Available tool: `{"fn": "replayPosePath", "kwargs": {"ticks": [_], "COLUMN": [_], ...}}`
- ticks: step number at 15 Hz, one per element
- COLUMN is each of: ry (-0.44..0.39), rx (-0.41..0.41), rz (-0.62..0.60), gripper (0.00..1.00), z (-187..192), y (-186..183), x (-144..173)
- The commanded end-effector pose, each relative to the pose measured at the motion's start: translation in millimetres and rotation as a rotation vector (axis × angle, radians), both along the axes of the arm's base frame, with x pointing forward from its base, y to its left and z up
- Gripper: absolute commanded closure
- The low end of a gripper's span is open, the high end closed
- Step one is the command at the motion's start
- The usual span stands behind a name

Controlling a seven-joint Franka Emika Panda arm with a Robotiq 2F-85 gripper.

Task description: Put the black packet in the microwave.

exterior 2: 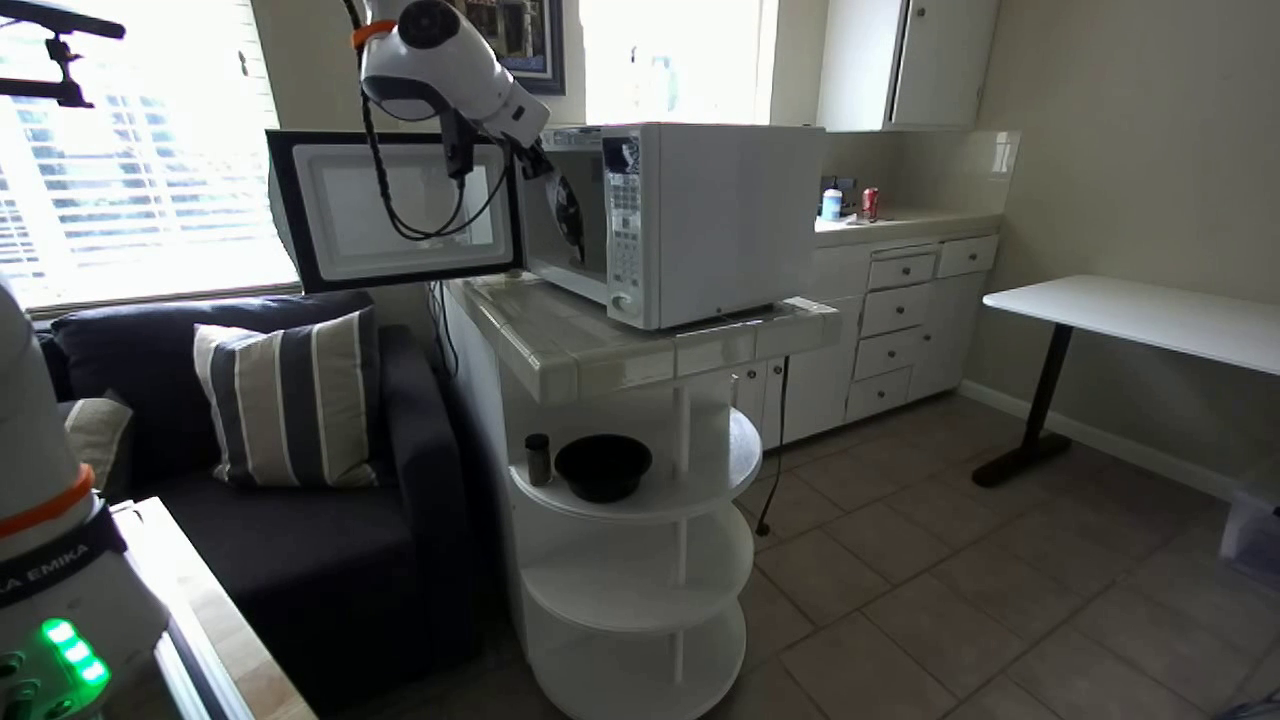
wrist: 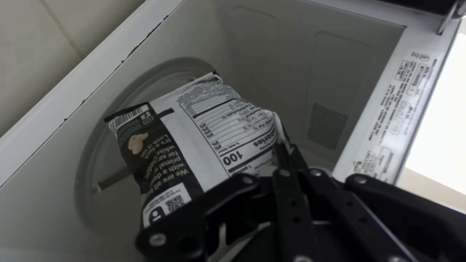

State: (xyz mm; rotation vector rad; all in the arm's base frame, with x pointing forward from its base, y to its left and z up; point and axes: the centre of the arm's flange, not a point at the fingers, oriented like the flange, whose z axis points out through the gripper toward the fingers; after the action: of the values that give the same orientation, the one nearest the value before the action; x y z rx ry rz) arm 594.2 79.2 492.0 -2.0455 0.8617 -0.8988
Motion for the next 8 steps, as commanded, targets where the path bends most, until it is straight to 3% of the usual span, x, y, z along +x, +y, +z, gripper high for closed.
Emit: {"fn": "replayPosePath", "kwargs": {"ticks": [1, 8], "ry": [0.002, 0.14], "rx": [-0.012, 0.028], "rz": [0.025, 0.066], "gripper": [1.0, 1.0], "z": [-41.3, -85.0], "y": [-6.8, -12.1], "x": [11.7, 17.0]}}
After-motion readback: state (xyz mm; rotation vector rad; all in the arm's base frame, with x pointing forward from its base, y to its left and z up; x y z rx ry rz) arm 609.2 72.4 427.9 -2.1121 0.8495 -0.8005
